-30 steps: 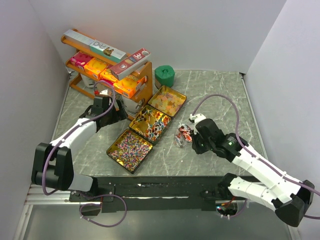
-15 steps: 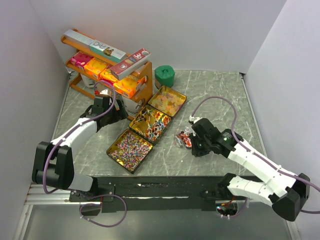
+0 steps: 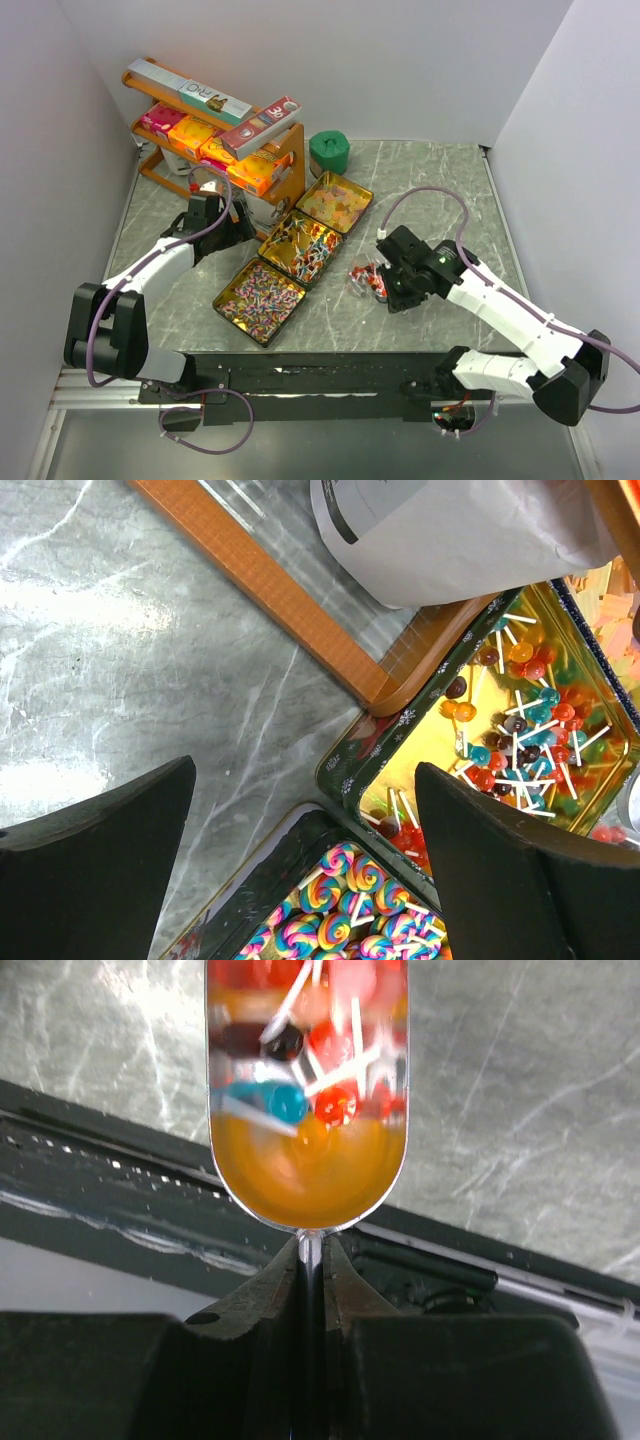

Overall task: Pack the candies
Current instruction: Place the fake candies in the packing bottle.

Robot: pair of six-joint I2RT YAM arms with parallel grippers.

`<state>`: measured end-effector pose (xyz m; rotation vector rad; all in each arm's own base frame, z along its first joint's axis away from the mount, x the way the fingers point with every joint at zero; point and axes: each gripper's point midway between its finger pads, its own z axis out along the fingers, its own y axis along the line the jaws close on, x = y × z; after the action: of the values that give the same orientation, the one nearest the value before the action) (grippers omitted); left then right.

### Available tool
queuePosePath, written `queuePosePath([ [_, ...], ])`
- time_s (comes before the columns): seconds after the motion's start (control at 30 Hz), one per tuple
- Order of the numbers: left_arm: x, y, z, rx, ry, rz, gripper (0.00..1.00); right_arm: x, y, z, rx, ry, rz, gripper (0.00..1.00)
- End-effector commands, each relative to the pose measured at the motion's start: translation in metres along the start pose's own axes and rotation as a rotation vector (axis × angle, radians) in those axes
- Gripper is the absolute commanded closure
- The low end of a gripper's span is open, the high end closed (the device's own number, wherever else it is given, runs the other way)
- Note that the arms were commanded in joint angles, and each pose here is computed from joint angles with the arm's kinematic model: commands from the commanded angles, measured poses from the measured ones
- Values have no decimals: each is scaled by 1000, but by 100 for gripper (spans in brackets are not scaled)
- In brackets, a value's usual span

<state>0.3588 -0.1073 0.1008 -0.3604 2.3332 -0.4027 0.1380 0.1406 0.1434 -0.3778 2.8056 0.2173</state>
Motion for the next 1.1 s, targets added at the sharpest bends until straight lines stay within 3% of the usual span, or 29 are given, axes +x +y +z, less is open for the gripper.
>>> queuePosePath([
  [0.0,-10,-7,-4,26,-45,-7,4,7,-1,-16,13,57,7,100],
  [0.8,-16,-7,-6,18,-62,-2,4,0,8,-36,-20,174,-72,100],
  [1.07,-18,-10,-8,21,-57,-4,4,-17,8,-44,-17,110,-95,100],
])
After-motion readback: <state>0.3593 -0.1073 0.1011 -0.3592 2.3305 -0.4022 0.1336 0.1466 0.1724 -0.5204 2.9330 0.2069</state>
